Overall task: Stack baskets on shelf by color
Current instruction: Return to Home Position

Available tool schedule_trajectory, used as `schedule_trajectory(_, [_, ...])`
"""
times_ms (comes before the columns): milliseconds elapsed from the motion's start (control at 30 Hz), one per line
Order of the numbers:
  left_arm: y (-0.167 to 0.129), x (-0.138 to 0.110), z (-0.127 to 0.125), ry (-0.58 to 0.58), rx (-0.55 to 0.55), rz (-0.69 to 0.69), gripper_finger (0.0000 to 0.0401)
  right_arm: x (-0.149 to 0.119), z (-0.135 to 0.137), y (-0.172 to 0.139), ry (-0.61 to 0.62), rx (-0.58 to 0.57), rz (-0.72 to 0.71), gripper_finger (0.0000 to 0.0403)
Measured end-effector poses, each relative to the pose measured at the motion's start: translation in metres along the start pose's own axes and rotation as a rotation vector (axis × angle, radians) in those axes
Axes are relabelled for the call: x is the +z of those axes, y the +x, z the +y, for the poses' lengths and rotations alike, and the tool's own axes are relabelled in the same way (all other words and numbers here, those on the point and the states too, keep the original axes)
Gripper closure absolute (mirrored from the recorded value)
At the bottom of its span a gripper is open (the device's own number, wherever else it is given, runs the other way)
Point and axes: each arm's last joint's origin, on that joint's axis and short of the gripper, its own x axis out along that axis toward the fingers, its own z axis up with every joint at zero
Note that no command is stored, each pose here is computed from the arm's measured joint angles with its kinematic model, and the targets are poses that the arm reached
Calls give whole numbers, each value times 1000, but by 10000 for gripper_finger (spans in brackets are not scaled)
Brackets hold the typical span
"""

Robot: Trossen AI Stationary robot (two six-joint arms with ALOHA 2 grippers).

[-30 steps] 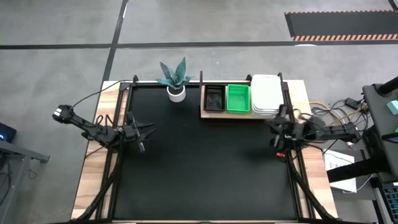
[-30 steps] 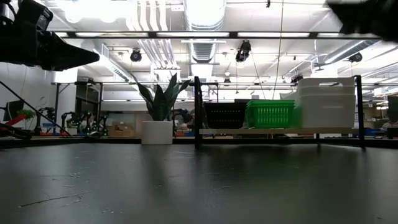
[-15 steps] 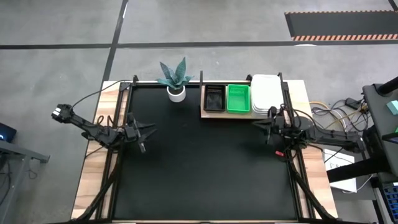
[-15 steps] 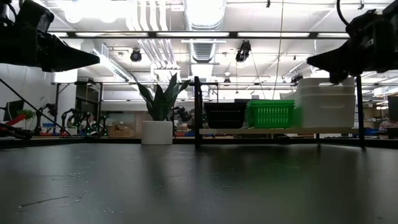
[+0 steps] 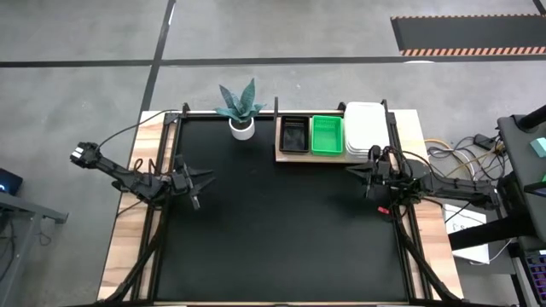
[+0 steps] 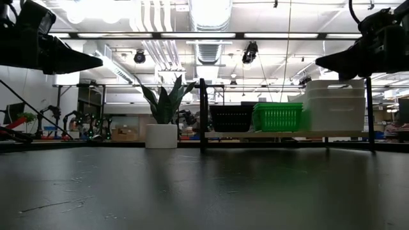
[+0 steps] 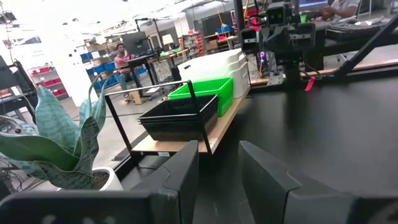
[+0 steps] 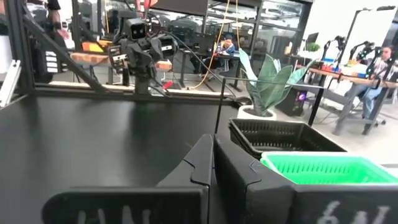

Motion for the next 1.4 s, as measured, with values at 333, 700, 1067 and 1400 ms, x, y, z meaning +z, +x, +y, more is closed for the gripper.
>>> schedule_trajectory(333, [0, 0, 0, 3, -1, 3, 302, -1, 0, 1, -28, 1, 10, 394])
schedule_trajectory(700, [0, 0, 0, 2, -1, 2, 302, -1, 0, 1, -30, 1, 10, 394])
schedule_trajectory(1067, [0, 0, 0, 2, -1, 2, 302, -1, 0, 1, -30, 1, 10, 394])
schedule_trajectory(1400, [0, 0, 0, 2, -1, 2, 302, -1, 0, 1, -30, 1, 10, 394])
